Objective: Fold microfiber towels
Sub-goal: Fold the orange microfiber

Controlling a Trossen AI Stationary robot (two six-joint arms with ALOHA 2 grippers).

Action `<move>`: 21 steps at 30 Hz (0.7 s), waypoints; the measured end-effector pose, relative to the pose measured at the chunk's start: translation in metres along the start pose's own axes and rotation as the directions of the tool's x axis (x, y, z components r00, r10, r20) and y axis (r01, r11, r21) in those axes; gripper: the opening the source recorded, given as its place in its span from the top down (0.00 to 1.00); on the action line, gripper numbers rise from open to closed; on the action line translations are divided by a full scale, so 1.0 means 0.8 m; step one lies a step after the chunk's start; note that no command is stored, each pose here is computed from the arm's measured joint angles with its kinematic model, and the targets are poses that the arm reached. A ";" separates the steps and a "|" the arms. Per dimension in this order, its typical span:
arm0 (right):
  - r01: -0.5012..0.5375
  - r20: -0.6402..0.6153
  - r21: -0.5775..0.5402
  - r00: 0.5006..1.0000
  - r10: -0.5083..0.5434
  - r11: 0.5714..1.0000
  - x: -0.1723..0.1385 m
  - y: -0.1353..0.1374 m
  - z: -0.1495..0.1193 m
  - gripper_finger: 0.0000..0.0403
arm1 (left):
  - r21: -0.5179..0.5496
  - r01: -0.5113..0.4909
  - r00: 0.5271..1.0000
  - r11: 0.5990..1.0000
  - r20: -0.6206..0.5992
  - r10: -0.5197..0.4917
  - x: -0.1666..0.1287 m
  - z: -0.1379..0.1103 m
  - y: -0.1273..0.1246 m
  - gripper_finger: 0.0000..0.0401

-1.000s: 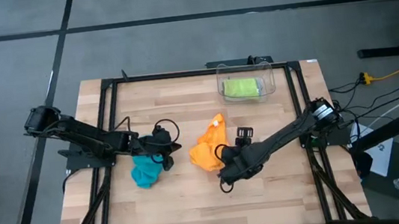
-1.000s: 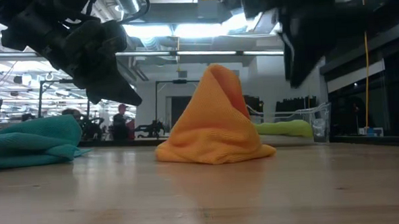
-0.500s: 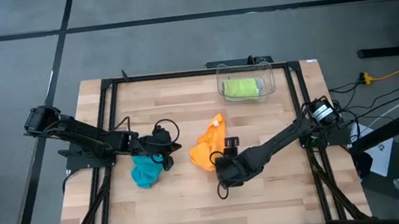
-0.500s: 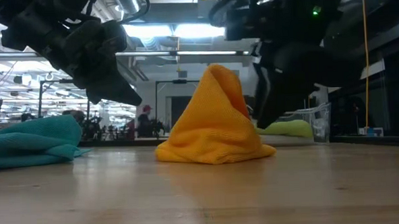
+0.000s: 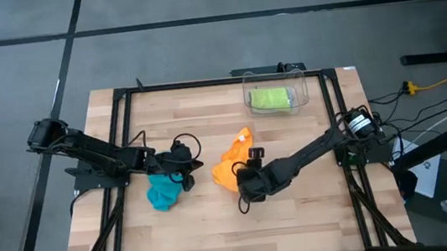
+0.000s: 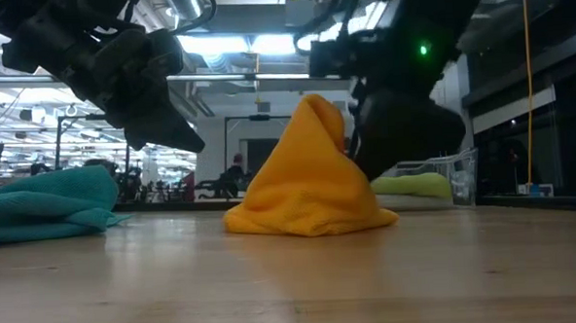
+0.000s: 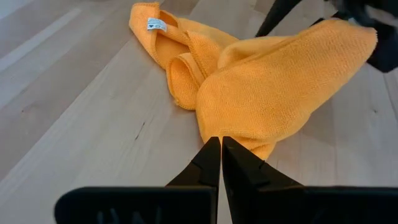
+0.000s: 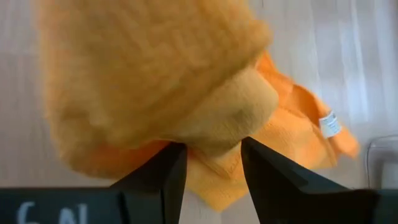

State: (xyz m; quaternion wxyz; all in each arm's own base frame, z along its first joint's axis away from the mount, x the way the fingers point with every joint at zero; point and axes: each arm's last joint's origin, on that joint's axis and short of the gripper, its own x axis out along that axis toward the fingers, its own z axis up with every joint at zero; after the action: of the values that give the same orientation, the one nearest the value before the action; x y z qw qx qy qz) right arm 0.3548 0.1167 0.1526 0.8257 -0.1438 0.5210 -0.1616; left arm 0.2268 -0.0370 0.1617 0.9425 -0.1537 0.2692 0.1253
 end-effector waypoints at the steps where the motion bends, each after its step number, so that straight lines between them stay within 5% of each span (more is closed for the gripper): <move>1: 0.009 -0.005 0.004 1.000 -0.009 1.000 0.004 -0.001 -0.004 0.62 | 0.000 0.000 1.000 1.000 0.000 0.000 0.000 0.000 0.000 0.98; 6: 0.159 -0.008 0.037 0.987 -0.159 0.987 0.017 -0.010 -0.019 0.62 | 0.000 0.000 1.000 1.000 0.000 0.000 0.000 0.000 0.000 0.98; 16: 0.165 -0.002 0.019 0.986 -0.165 0.986 0.019 -0.012 -0.018 0.62 | 0.000 -0.007 1.000 1.000 0.003 0.007 0.000 0.000 0.000 0.98; 21: 0.167 -0.005 0.013 0.986 -0.167 0.986 0.018 -0.012 -0.018 0.77 | 0.000 -0.007 1.000 1.000 0.003 0.007 0.000 0.000 0.000 0.98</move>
State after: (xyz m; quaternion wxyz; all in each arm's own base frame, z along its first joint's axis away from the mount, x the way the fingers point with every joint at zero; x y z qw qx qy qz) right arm 0.3462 0.1006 0.1385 0.8092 -0.1812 0.5074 -0.2342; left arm 0.2268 -0.0368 0.1618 0.9425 -0.1524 0.2681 0.1286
